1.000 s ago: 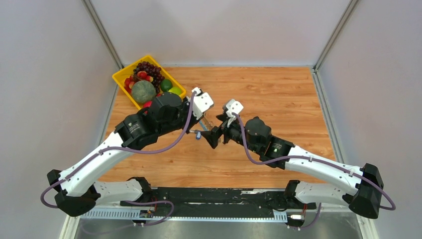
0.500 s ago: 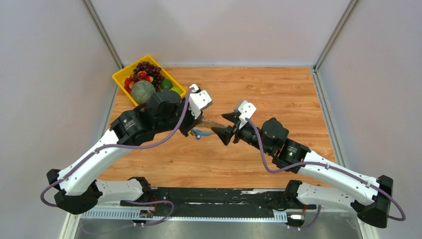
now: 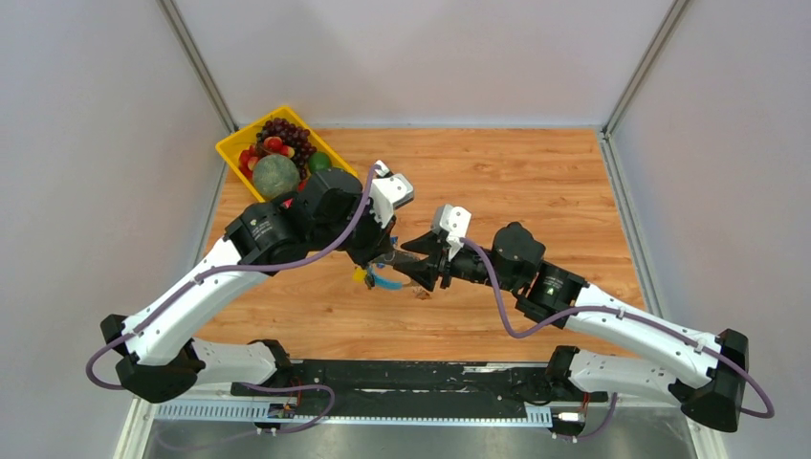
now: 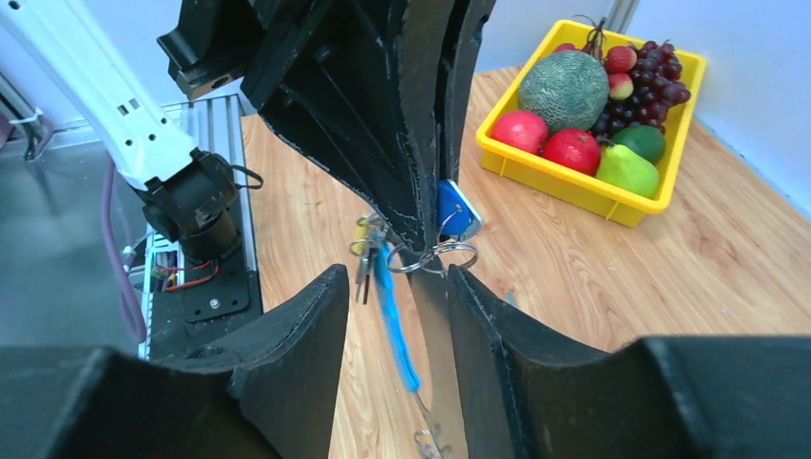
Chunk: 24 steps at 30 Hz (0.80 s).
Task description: Remove the keys from the keyring
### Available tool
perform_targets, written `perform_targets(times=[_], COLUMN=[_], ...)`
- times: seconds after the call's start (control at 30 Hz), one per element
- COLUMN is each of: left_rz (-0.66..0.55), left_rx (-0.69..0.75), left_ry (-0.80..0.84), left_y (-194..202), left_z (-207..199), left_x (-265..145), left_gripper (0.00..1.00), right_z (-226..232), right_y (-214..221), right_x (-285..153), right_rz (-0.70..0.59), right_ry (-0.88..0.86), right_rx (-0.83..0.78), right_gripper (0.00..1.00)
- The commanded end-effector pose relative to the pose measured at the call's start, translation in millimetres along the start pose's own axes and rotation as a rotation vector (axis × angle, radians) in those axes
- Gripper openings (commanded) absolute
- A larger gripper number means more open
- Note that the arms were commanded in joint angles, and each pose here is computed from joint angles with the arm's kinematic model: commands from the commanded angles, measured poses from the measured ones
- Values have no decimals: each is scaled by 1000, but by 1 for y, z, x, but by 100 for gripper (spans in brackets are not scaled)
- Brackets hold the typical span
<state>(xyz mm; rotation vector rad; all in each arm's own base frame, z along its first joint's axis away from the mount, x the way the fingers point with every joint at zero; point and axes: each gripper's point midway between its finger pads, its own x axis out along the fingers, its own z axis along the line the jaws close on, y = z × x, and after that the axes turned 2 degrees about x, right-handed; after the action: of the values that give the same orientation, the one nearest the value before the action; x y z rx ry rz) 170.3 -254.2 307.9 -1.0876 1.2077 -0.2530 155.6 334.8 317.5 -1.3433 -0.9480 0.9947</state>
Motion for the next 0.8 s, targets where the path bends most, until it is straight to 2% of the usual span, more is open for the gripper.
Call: perform_targets(times=[0.0, 0.23, 0.43, 0.77], left_rz=[-73, -92, -107, -114], left_rx=[-56, -68, -72, -76], left_ry=[44, 99, 113, 95], left_y=[-22, -26, -30, -31], left_z=[-10, -21, -24, -21], left_x=[-14, -17, -21, -23], left_gripper=[0, 0, 0, 0], right_z=[10, 11, 10, 11], right_y=[-23, -23, -21, -15], right_x=[1, 1, 2, 0], right_rz=[-72, -92, -86, -69], right_ry=[-62, -72, -67, -66], right_rx=[-32, -55, -42, -8], right_gripper=[47, 47, 42, 39])
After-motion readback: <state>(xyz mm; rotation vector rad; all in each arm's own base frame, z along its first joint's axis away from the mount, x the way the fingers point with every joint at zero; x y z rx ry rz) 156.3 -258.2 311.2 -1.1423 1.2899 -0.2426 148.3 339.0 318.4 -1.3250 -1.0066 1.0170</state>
